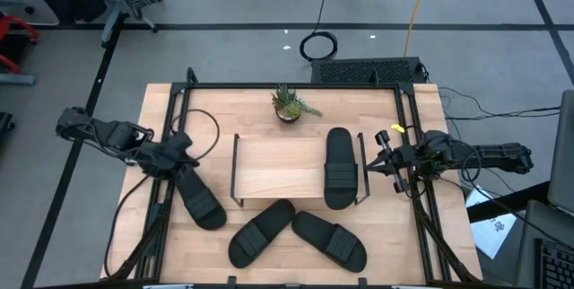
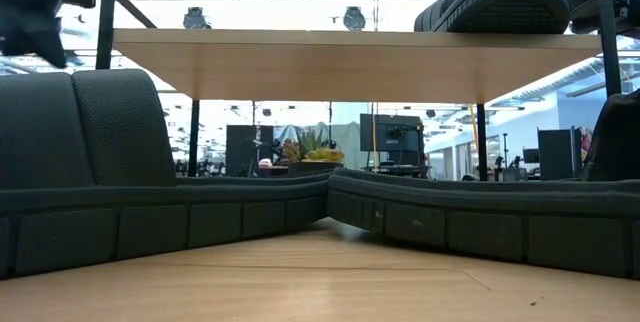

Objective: Pick and place slides into the shelf
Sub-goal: Put the black sandal on the shelf

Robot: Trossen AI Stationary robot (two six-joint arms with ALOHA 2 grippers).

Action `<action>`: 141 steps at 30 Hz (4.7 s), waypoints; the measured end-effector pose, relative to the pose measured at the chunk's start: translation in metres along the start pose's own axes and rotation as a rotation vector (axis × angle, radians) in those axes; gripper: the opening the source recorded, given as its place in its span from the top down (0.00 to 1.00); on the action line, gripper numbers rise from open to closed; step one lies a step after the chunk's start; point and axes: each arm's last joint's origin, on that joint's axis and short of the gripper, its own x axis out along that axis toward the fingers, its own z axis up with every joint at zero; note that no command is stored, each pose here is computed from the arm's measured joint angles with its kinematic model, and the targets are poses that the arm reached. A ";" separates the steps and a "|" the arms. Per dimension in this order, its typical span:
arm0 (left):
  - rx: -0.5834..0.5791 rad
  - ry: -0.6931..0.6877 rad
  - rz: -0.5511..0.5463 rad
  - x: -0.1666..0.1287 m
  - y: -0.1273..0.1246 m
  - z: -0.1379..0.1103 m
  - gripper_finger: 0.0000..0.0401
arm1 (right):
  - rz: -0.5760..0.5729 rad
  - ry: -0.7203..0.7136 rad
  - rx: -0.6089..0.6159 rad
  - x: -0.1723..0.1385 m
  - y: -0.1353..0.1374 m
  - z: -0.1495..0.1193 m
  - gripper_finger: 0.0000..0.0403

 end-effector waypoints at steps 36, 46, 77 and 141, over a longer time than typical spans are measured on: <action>-0.051 0.343 -0.065 0.062 -0.022 -0.026 0.18 | 0.006 0.065 0.039 0.006 -0.002 -0.007 1.00; 0.010 0.403 0.008 0.075 -0.033 -0.039 0.19 | 0.034 0.066 0.042 0.006 -0.001 -0.007 1.00; 0.223 0.488 -0.052 0.114 -0.061 -0.051 0.84 | 0.031 0.045 0.060 0.006 -0.001 -0.005 1.00; 0.935 0.119 -0.477 -0.020 -0.138 0.225 1.00 | 0.028 0.058 0.009 0.008 -0.001 -0.006 1.00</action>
